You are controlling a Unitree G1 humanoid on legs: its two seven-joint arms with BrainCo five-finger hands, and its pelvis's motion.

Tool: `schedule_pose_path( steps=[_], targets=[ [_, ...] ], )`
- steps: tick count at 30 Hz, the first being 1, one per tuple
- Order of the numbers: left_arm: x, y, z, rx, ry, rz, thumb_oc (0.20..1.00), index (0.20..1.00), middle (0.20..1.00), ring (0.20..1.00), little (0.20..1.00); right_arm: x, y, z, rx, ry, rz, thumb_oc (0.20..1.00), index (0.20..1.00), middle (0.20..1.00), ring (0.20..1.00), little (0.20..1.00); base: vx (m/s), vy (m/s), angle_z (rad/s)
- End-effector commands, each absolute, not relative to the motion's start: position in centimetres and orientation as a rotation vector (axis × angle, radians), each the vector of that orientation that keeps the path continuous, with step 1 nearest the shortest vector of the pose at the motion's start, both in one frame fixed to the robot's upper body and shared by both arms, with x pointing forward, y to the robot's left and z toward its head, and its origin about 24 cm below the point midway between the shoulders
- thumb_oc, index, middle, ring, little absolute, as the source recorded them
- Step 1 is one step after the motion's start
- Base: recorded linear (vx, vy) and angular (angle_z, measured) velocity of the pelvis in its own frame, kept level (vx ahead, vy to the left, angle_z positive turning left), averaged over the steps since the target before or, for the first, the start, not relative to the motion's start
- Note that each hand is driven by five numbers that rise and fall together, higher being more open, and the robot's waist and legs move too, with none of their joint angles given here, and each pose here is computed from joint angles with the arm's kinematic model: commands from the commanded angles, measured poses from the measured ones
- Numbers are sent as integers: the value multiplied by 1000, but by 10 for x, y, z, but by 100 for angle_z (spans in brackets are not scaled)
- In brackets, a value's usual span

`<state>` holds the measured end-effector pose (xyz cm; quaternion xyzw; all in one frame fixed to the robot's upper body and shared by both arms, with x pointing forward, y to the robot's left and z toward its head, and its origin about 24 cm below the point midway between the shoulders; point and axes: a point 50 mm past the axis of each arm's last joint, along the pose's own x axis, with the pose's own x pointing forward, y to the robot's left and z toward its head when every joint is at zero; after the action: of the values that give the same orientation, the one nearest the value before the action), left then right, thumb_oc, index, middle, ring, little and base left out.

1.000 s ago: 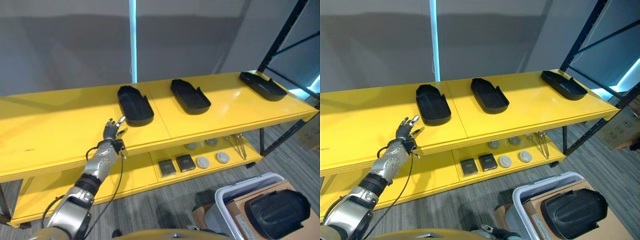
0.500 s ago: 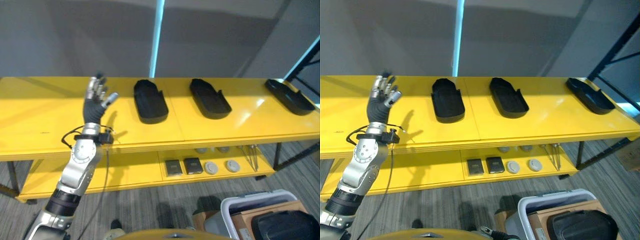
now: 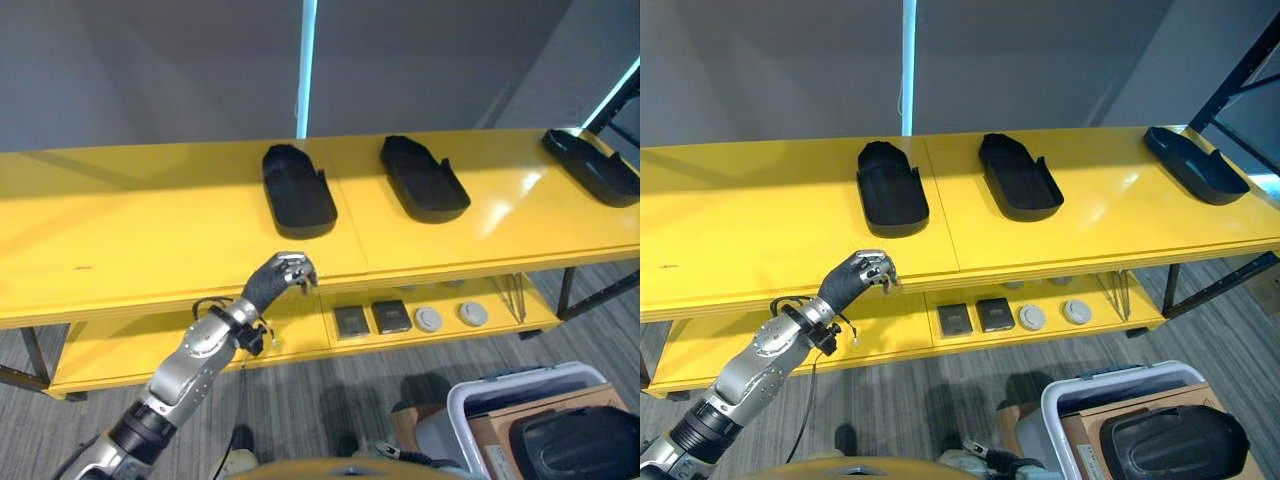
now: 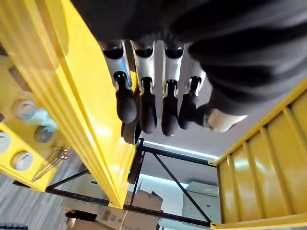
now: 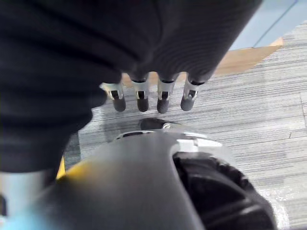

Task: Move parts from the plastic box to the shelf.

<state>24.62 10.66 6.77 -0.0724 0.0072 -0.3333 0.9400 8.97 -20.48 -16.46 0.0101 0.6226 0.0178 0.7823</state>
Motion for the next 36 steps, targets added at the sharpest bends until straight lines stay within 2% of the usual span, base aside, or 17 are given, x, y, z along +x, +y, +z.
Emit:
schedule_pose_path(
  steps=[1, 7, 21, 23, 28, 36],
  targets=[
    [261, 91, 87, -129, -72, -739, 200, 200, 200, 200, 200, 103, -220, -160, -7, 1358, 28, 1000, 1000, 1000, 1000, 1000, 0, 0, 0],
    [272, 85, 87, -160, -72, -683, 200, 200, 200, 200, 200, 102, -221, -160, -11, 1365, 20, 1000, 1000, 1000, 1000, 1000, 32, -1, -8],
    [315, 77, 116, -220, -212, -350, 200, 200, 200, 200, 200, 137, -211, -150, -28, 1262, 65, 1000, 1000, 1000, 1000, 1000, -34, -4, -4],
    [322, 87, 113, -211, -207, -220, 200, 200, 200, 200, 200, 146, -209, -146, -36, 1240, 69, 1000, 1000, 1000, 1000, 1000, -57, 2, -1],
    [326, 107, 113, -163, -228, -63, 200, 200, 200, 200, 200, 151, -207, -144, -38, 1226, 68, 1000, 1000, 1000, 1000, 1000, -21, 2, 1],
    [324, 123, 118, -130, -270, -10, 200, 200, 200, 200, 200, 152, -205, -144, -22, 1223, 58, 1000, 1000, 1000, 1000, 1000, -2, 0, 1]
  ],
)
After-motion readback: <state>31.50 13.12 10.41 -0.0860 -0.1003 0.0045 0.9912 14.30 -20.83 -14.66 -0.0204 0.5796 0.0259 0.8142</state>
